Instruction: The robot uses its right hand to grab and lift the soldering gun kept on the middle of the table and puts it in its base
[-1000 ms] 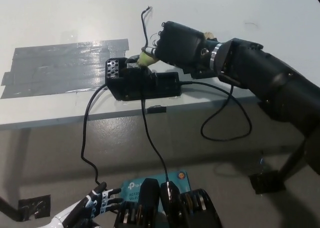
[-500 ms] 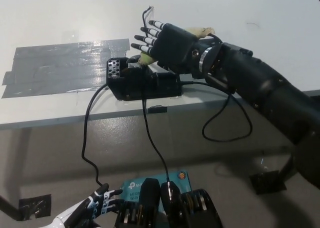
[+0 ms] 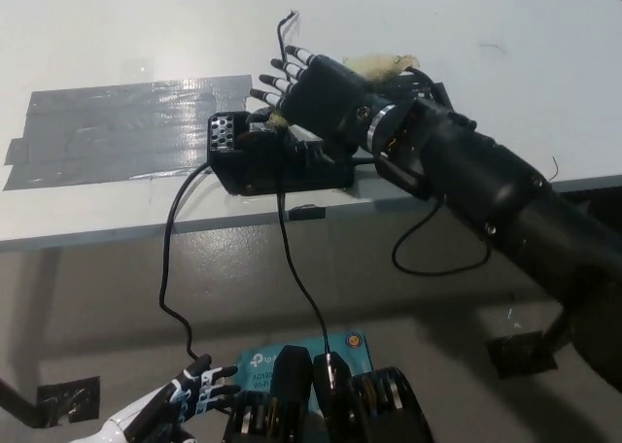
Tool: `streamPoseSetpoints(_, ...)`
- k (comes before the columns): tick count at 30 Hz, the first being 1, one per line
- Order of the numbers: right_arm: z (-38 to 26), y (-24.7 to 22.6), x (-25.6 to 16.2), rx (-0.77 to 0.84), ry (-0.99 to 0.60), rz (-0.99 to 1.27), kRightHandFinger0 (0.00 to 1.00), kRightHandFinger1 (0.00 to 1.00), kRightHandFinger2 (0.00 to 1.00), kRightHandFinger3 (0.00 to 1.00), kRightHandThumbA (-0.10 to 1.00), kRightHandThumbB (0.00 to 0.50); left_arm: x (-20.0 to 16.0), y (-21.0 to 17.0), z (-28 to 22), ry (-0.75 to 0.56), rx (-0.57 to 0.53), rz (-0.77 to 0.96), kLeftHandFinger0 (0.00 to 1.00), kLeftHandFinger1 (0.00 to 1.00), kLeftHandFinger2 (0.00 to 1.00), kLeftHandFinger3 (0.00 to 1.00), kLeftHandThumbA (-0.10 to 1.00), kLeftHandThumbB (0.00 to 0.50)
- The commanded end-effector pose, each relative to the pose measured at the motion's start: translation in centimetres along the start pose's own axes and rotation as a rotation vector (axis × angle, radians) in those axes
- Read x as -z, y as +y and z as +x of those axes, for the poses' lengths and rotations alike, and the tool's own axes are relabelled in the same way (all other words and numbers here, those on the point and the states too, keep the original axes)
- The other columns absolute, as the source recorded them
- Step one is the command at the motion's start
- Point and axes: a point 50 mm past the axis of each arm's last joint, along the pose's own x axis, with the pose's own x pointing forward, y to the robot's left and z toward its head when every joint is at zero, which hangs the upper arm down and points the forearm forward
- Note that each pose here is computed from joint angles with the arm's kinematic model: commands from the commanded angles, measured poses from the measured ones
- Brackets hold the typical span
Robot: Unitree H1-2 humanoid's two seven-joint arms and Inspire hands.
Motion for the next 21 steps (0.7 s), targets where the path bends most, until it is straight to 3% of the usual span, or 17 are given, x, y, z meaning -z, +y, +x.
streamPoseSetpoints(1,-0.7,-4.1,1.4,-0.022,0.042,0.057,1.00,1.00,1.00,1.00,0.73,0.500,-0.3,0.4,-0.7,-0.010,-0.003,-0.018,1.00,1.00,1.00,1.00,1.00,0.192)
streamPoseSetpoints(7,-3.9,-6.9,1.9,0.176,-0.003,-0.029,1.00,1.00,1.00,1.00,0.74,0.500,0.4,0.7,-0.9,0.009,0.007,0.008,1.00,1.00,1.00,1.00,1.00,0.181)
streamPoseSetpoints(11,-7.8,-9.8,3.4,0.287,0.039,-0.055,1.00,1.00,1.00,1.00,0.72,0.500,0.9,0.5,-1.0,0.014,0.003,-0.015,1.00,1.00,1.00,1.00,1.00,0.227)
streamPoseSetpoints(13,-11.0,-10.9,4.5,0.361,0.058,-0.034,1.00,1.00,1.00,1.00,0.69,0.500,1.3,0.8,-1.1,0.015,0.003,-0.036,1.00,1.00,1.00,1.00,1.00,0.218)
streamPoseSetpoints(17,-17.5,-11.4,3.7,0.369,0.045,0.010,1.00,1.00,1.00,1.00,0.66,0.500,1.8,0.7,-1.5,0.035,-0.010,-0.046,1.00,1.00,1.00,1.00,1.00,0.179)
streamPoseSetpoints(19,-20.1,-11.1,2.8,0.350,0.051,0.023,1.00,1.00,1.00,1.00,0.63,0.500,1.7,0.8,-1.6,0.028,-0.012,-0.048,1.00,1.00,1.00,1.00,1.00,0.180)
streamPoseSetpoints(20,-21.3,-10.6,2.3,0.342,0.054,0.051,1.00,1.00,1.00,1.00,0.61,0.500,1.8,0.7,-1.6,0.026,-0.010,-0.050,1.00,1.00,1.00,1.00,1.00,0.214)
streamPoseSetpoints(21,-23.0,-9.9,1.9,0.311,0.065,0.105,1.00,1.00,1.00,1.00,0.62,0.500,1.7,0.6,-1.7,0.028,-0.009,-0.047,1.00,1.00,1.00,1.00,1.00,0.191)
